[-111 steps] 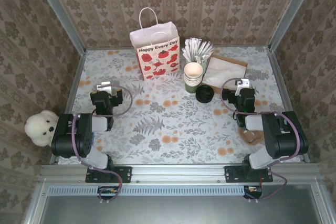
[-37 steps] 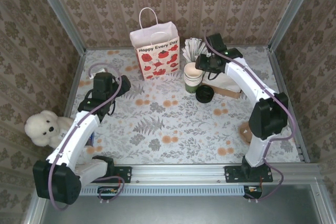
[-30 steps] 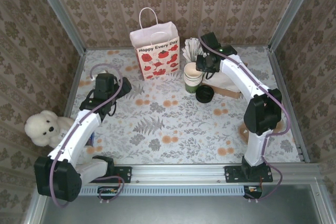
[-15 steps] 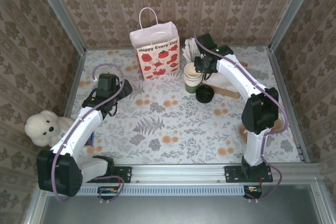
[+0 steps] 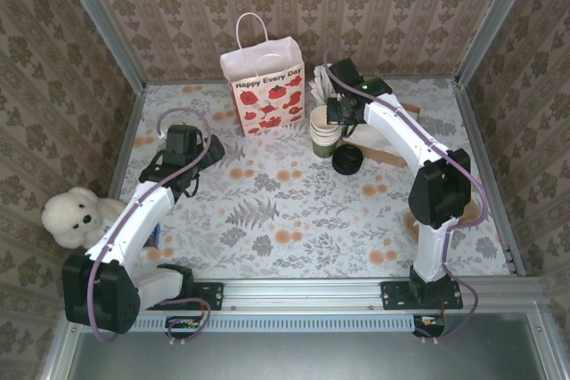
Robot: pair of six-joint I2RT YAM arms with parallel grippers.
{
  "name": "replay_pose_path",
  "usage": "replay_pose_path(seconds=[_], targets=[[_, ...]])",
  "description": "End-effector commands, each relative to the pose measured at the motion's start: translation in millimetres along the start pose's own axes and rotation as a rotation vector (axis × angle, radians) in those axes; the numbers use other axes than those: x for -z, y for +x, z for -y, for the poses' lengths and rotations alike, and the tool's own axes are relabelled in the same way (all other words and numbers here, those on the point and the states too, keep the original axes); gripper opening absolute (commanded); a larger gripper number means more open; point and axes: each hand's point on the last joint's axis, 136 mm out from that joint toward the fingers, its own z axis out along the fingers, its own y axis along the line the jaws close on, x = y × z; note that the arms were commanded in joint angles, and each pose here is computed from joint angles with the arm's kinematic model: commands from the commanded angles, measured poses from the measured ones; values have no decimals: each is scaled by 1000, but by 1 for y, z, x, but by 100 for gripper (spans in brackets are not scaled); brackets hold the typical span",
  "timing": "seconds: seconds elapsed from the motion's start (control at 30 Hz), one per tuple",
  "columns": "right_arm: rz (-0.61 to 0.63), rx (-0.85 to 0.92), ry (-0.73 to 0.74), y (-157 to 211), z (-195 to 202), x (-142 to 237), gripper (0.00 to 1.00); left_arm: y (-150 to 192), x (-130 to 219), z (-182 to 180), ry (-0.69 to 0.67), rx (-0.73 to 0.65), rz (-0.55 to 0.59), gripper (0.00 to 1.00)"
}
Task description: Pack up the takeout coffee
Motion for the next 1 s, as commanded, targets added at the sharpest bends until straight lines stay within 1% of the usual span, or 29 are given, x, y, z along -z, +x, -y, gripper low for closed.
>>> replay_pose_path(seconds=[0.0, 0.23, 0.37, 0.47, 0.6, 0.67, 0.8, 0.83, 0.97], targets=[[85, 26, -7, -13, 0, 27, 0, -3, 6, 1, 13, 3, 13, 100], [137, 34, -49, -21, -6, 44, 0, -5, 8, 1, 21, 19, 14, 100], [159, 32, -69, -23, -9, 47, 0, -5, 7, -1, 23, 43, 12, 100], [185, 15, -84, -25, -11, 49, 0, -3, 6, -3, 24, 61, 1, 100], [229, 7, -95, -32, -10, 62, 0, -1, 4, -1, 51, 77, -15, 100], [264, 19, -111, -35, -12, 72, 0, -3, 3, 2, 70, 70, -16, 100], [387, 59, -160, -43, -18, 103, 0, -7, 3, 4, 86, 59, -25, 100], [438, 57, -176, -50, -20, 114, 0, -9, 3, 7, 104, 65, -28, 100], [518, 58, -216, -54, -24, 145, 0, -9, -2, 19, 173, 98, -45, 100]])
